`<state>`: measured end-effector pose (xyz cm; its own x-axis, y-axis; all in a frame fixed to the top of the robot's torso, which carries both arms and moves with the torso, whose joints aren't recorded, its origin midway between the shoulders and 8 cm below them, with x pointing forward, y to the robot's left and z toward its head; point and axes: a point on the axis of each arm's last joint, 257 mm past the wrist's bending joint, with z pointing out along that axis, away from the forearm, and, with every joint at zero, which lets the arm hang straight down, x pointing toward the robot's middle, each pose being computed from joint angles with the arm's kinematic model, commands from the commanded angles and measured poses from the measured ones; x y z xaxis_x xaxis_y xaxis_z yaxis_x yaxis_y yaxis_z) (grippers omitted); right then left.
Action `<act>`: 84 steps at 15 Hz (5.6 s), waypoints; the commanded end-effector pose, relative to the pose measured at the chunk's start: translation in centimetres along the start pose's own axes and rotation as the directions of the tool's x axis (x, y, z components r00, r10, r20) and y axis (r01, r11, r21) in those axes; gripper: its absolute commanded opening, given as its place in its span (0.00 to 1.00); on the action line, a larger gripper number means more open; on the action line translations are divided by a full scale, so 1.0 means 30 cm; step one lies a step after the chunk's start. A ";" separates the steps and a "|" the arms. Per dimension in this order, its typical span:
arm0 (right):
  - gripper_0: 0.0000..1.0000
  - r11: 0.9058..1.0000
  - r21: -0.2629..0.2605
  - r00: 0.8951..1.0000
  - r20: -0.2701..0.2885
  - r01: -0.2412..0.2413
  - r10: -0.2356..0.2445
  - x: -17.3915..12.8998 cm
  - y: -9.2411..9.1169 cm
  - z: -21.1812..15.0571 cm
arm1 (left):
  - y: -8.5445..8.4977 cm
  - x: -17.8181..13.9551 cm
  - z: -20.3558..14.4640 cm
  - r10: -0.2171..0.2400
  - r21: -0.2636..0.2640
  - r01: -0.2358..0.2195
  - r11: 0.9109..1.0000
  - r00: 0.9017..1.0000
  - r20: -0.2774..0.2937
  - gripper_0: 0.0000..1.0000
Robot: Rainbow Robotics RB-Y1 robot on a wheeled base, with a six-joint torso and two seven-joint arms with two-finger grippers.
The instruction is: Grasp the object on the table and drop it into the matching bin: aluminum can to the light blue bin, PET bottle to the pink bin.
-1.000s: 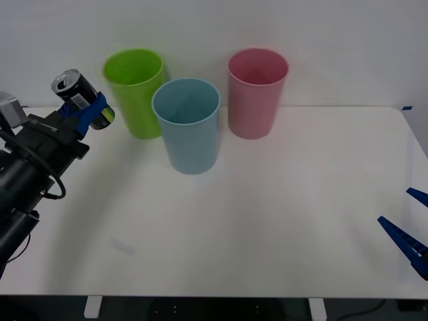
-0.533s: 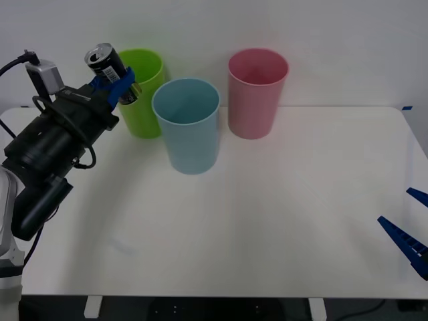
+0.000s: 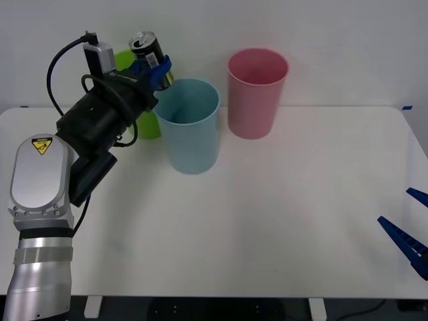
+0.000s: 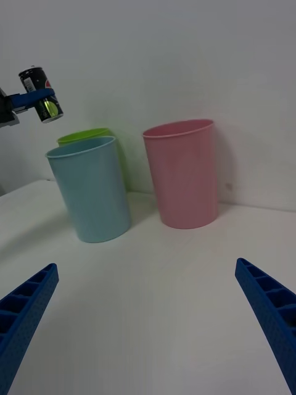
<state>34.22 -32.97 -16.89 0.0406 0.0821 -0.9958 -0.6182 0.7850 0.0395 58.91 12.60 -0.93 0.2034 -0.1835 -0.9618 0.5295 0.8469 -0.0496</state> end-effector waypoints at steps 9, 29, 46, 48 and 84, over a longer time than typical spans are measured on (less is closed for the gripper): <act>1.00 1.000 0.000 1.000 0.000 0.000 0.000 0.000 0.000 0.000 | -0.009 0.050 0.138 0.065 0.011 -0.064 0.998 0.995 -0.072 0.00; 1.00 1.000 0.000 1.000 0.000 0.000 0.000 0.000 0.000 0.000 | -0.047 0.051 0.147 0.083 0.037 -0.080 0.996 0.994 -0.065 1.00; 1.00 1.000 0.000 1.000 0.000 0.000 0.000 0.000 0.000 0.000 | 0.058 0.027 -0.095 0.010 0.071 -0.009 0.997 1.000 -0.020 1.00; 1.00 1.000 0.000 1.000 0.000 0.000 0.000 0.000 0.000 0.000 | 0.085 0.012 -0.174 0.014 0.063 -0.013 0.998 1.000 -0.014 1.00; 1.00 1.000 0.000 1.000 0.000 0.000 0.000 0.000 0.000 0.000 | 0.404 0.101 -1.353 0.095 -0.178 -0.161 0.971 0.938 -0.332 1.00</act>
<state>34.23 -32.97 -16.89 0.0407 0.0820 -0.9958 -0.6182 0.7850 0.0394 32.66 42.50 -15.21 -0.0286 0.0733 -0.9969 0.3361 0.9399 0.0595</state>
